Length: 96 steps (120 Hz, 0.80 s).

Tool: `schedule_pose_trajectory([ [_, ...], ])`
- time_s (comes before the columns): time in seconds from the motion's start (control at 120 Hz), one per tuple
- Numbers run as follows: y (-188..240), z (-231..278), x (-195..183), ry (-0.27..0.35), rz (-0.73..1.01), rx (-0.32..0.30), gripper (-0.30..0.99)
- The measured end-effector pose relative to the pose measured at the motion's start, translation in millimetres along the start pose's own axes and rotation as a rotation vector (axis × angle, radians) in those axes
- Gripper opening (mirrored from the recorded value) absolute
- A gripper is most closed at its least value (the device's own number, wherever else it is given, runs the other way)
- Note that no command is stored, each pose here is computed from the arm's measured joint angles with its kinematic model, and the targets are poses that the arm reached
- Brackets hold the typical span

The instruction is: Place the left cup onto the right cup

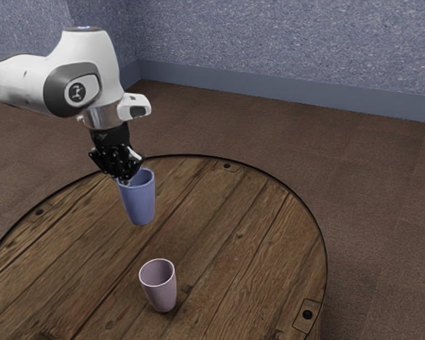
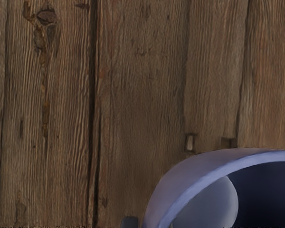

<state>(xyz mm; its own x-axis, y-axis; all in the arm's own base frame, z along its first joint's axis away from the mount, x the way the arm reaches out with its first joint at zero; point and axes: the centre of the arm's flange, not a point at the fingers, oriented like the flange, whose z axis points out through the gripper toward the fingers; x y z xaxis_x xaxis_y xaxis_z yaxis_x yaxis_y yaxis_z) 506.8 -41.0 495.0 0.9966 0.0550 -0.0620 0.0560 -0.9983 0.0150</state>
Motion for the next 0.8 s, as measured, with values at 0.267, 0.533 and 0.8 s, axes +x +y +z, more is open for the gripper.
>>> schedule_pose_trajectory([
  [0.267, 47, 0, -5, 0.004, 0.054, 0.014, -0.09],
  [0.533, 55, 8, 2, 0.001, 0.040, 0.016, -0.09],
  [0.8, 57, 11, -19, -0.001, 0.041, 0.010, -0.09],
])
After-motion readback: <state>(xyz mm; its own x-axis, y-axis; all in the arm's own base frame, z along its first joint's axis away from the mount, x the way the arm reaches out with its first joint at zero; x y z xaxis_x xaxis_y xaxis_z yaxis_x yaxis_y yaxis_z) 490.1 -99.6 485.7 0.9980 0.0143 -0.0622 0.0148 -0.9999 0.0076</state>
